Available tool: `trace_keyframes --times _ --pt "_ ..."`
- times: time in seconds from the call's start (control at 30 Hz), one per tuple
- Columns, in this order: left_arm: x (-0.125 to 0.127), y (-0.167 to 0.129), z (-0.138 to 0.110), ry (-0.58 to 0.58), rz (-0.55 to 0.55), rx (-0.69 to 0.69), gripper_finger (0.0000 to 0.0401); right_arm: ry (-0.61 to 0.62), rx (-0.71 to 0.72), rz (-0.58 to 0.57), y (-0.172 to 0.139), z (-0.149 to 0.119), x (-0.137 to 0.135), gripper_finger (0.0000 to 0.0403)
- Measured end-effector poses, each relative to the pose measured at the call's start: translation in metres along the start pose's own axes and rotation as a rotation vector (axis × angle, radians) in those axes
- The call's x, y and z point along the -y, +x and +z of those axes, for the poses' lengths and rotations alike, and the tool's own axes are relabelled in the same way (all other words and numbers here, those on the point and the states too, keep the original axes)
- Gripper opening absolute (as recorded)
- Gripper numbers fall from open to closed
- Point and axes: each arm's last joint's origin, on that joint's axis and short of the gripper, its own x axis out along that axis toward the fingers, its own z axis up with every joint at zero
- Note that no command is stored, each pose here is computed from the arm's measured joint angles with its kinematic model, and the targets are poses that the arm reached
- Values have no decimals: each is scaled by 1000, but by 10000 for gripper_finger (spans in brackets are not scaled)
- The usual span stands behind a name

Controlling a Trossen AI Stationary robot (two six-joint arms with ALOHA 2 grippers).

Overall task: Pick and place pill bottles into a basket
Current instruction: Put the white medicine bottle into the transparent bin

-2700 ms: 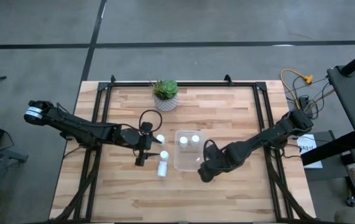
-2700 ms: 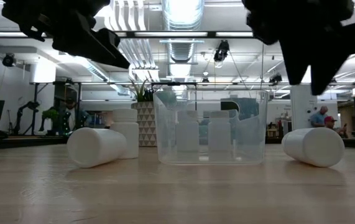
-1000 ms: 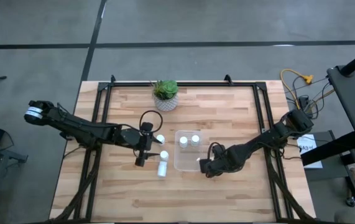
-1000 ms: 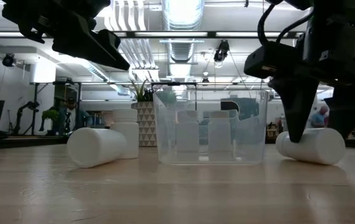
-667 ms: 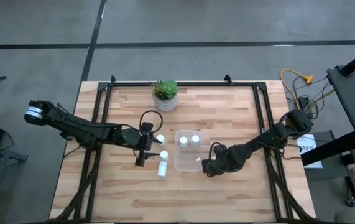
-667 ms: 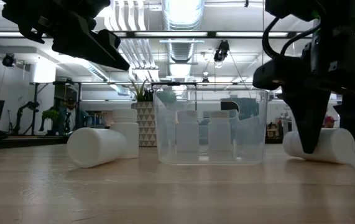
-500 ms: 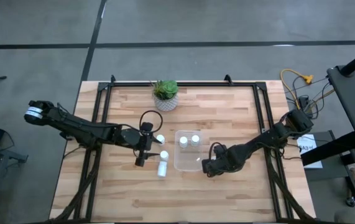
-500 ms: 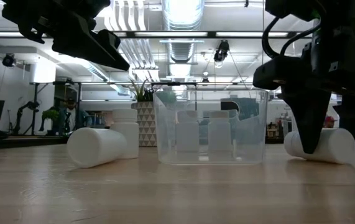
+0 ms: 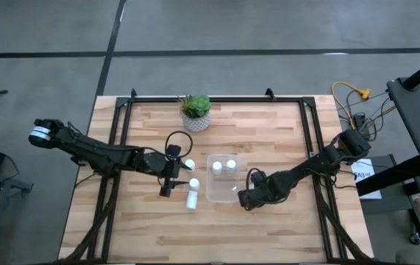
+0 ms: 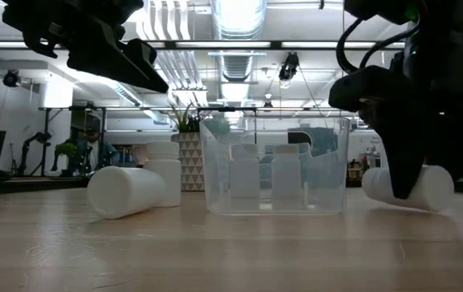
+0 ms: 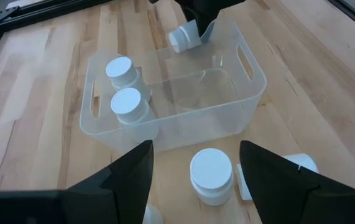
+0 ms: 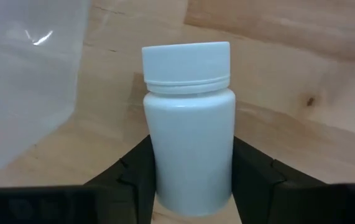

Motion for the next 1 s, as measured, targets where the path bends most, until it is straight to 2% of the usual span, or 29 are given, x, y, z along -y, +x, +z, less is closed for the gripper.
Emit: trace_keyframes --times 0.1,0.23,0.4,0.47,0.7,0.83,1.0 --pt "0 0 0 0 0 0 221 -45 10 6 -6 0 -3 147" --pt "0 0 0 -1 0 2 221 -96 28 -56 -22 2 -3 147" --pt "0 0 0 30 1 4 221 -206 121 -127 -58 8 -4 146" --pt "0 -1 1 84 6 8 221 -290 175 -118 -75 12 -8 146" --pt "-3 -5 14 333 56 96 221 -581 347 14 -124 24 -31 145" --pt "-5 -7 23 470 95 142 221 -723 392 65 -139 30 -43 145" --pt "-7 -10 35 647 195 245 221 -885 424 84 -144 36 -51 146"
